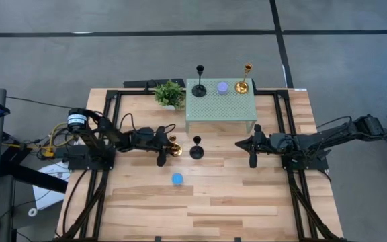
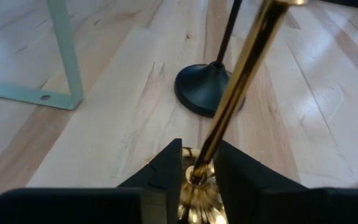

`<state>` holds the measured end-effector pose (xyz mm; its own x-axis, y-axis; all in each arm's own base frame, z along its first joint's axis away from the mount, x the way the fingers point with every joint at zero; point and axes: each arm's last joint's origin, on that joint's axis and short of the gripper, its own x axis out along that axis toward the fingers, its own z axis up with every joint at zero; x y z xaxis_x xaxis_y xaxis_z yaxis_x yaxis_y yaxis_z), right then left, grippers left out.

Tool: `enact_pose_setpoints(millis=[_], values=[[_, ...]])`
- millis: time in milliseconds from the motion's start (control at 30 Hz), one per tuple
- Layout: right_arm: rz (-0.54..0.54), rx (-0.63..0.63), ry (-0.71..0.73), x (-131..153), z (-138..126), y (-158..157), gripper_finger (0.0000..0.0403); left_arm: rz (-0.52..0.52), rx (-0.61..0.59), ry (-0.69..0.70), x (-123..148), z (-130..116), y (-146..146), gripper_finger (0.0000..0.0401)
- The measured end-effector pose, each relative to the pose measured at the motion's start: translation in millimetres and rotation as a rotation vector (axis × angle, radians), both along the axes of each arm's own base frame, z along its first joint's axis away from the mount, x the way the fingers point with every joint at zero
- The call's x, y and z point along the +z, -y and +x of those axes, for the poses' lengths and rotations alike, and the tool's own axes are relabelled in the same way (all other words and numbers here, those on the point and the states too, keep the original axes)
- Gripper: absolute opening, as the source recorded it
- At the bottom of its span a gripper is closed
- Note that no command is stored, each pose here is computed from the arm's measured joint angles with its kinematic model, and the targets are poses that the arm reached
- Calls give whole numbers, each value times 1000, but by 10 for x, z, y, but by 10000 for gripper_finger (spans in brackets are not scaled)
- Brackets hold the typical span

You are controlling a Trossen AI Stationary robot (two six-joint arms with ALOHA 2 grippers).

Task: Pick & Place candle stick holders
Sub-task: Align the golden candle holder with the other golden candle holder on the shelf

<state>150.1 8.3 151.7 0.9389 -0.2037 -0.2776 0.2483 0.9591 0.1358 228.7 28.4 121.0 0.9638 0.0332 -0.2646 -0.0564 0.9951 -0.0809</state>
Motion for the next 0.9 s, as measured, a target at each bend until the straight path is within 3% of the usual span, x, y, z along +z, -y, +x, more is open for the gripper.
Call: enact_pose_setpoints(millis=[267,467,900], values=[[0,0,0,0,0,0,1,7,19,5,8,2,-7,16],[0,-1,0,0,0,1,1,-23,42,4,6,1,-10,30],[0,0,0,0,0,0,1,-40,52,34,134,-40,8,16]])
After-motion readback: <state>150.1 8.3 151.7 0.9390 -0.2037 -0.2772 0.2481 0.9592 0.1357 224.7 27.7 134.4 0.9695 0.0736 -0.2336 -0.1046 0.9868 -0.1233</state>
